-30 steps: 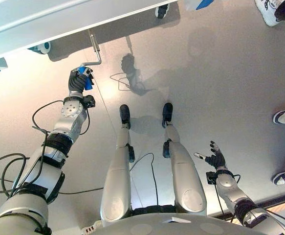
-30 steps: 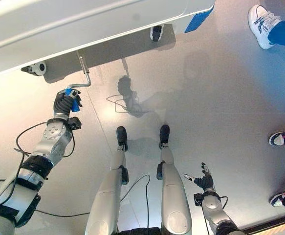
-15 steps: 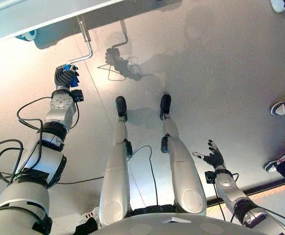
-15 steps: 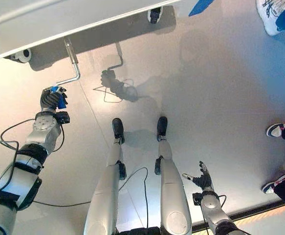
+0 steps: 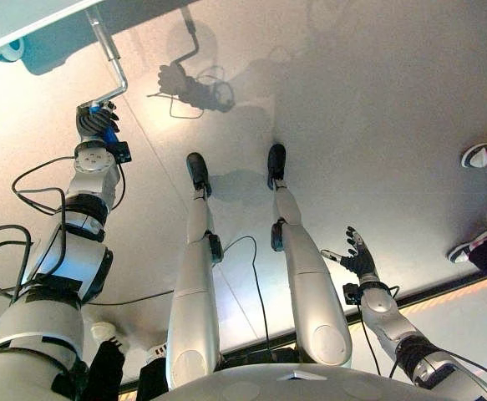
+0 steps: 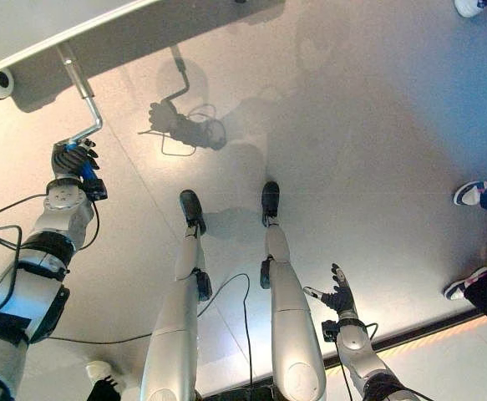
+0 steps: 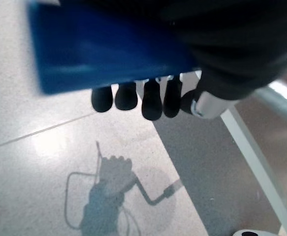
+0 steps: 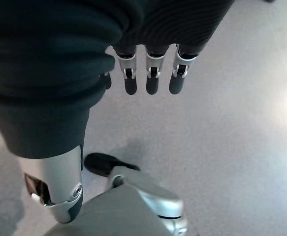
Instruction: Raise the hospital bed
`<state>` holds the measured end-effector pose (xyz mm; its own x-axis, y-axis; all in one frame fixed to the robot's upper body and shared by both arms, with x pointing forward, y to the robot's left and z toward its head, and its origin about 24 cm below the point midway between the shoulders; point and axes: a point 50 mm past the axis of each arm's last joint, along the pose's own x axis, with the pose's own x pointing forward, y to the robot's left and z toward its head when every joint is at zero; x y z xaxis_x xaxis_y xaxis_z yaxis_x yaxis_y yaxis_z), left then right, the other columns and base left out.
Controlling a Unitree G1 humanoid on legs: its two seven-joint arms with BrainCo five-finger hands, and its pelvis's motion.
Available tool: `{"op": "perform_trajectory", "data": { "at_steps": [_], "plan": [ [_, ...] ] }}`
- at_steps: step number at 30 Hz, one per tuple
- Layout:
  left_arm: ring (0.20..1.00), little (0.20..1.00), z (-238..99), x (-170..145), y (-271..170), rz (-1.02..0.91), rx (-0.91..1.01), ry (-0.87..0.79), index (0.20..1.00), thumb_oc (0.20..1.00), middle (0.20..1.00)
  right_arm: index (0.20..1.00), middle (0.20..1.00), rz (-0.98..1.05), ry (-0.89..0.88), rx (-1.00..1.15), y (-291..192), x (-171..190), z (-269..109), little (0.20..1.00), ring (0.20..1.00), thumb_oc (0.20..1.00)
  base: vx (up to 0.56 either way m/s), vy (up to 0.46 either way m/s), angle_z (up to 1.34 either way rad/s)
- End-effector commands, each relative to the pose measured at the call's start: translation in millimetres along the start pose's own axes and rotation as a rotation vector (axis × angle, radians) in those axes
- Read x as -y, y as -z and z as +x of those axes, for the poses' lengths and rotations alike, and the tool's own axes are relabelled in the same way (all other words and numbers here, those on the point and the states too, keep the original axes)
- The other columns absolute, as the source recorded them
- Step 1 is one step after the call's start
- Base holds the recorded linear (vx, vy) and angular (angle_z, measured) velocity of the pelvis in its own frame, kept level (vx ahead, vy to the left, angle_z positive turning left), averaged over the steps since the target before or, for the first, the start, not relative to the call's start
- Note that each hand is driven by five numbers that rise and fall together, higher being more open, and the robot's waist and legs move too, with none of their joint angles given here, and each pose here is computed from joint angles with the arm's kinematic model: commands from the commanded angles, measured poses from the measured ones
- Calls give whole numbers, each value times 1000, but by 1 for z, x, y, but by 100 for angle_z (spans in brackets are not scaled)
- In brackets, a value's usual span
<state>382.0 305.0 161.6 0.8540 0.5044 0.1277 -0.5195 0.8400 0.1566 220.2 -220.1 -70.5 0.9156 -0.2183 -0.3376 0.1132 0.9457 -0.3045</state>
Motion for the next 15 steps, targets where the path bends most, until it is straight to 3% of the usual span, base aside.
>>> {"op": "perform_trajectory", "data": {
  "at_steps": [1,15],
  "plan": [
    [200,200,9,-21,-19,35,55,-71,200,200,200,1000,1000,-4,7,-7,6,3,-7,1000,1000,1000,-7,-22,-20],
    [200,200,8,24,-50,-47,132,4,200,200,200,1000,1000,-20,-9,34,0,1,-7,1000,1000,1000,-3,-29,-9]
  ]
}}
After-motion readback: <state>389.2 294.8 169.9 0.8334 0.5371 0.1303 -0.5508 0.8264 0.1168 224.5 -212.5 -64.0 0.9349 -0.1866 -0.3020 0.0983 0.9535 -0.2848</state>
